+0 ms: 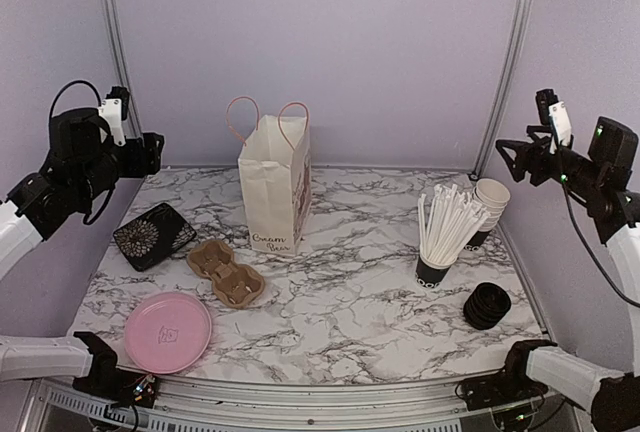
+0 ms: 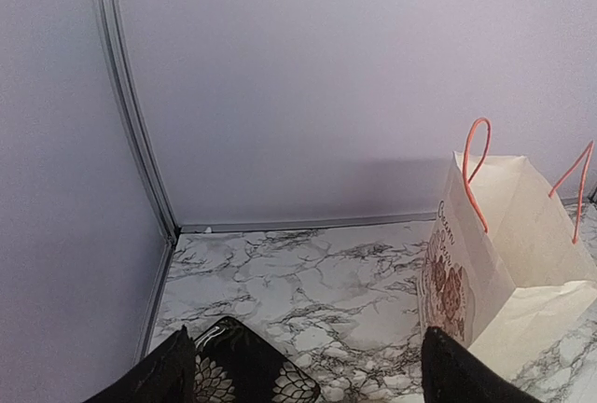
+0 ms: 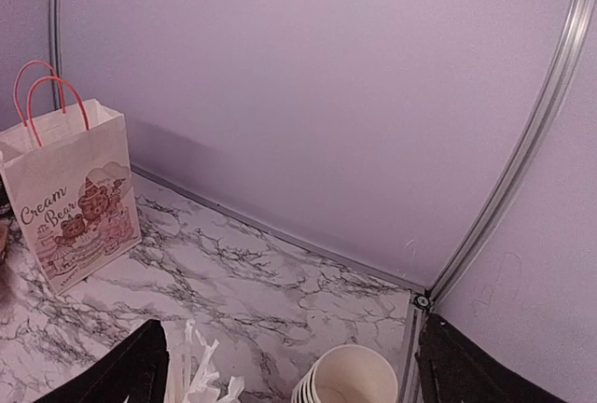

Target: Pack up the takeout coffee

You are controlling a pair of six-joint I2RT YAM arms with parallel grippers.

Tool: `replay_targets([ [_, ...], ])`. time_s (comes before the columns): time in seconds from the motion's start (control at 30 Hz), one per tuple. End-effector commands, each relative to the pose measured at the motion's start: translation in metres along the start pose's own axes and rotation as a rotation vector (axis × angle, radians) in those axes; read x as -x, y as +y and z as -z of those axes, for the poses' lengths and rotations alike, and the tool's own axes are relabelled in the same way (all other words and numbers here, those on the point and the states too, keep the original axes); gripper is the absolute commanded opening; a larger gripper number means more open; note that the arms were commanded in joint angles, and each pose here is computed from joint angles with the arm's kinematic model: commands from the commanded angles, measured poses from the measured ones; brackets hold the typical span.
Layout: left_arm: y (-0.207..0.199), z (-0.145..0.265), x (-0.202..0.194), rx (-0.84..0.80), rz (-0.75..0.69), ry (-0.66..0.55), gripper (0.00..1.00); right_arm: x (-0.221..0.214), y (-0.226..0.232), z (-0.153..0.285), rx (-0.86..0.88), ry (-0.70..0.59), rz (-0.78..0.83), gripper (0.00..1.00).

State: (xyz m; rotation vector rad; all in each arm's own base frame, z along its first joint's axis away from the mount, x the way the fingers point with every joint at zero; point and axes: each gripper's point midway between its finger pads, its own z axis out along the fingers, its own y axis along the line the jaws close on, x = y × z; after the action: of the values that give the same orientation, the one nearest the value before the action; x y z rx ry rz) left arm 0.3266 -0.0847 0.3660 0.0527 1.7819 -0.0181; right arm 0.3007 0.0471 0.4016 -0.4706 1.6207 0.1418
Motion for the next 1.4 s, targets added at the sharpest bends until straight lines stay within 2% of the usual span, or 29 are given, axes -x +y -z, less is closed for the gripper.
replay_targets([
  [0.0, -0.004, -0.003, -0.012, -0.044, 0.030, 0.008, 0.90, -0.007, 0.023, 0.010, 0.076, 0.024, 0.039, 0.94],
  [0.1, -0.010, -0.009, -0.027, -0.081, 0.027, 0.024, 0.93, -0.015, 0.056, 0.018, 0.246, 0.035, 0.119, 0.96],
  [0.2, -0.028, -0.016, -0.042, -0.171, 0.025, 0.054, 0.87, -0.025, 0.084, 0.022, 0.400, 0.040, 0.163, 0.95],
  [0.4, -0.069, -0.024, -0.065, -0.389, 0.029, 0.117, 0.65, -0.058, 0.141, 0.016, 0.631, 0.149, 0.302, 0.77],
  [0.53, -0.072, -0.021, -0.071, -0.414, 0.036, 0.103, 0.62, -0.097, 0.174, 0.015, 0.748, 0.257, 0.421, 0.66],
  [0.63, -0.069, -0.022, -0.081, -0.398, 0.031, 0.110, 0.64, -0.153, 0.185, 0.011, 0.763, 0.439, 0.540, 0.51],
  [0.7, -0.066, -0.025, -0.087, -0.380, 0.022, 0.117, 0.66, -0.181, 0.189, 0.012, 0.772, 0.533, 0.590, 0.45],
  [0.97, -0.075, -0.026, -0.093, -0.426, 0.007, 0.133, 0.68, -0.208, 0.170, -0.004, 0.640, 0.658, 0.671, 0.49],
  [1.17, -0.078, -0.023, -0.093, -0.454, 0.005, 0.131, 0.68, -0.223, 0.157, -0.017, 0.564, 0.759, 0.683, 0.47],
  [1.37, -0.078, -0.018, -0.089, -0.465, 0.014, 0.114, 0.68, -0.226, 0.150, -0.026, 0.516, 0.785, 0.685, 0.44],
])
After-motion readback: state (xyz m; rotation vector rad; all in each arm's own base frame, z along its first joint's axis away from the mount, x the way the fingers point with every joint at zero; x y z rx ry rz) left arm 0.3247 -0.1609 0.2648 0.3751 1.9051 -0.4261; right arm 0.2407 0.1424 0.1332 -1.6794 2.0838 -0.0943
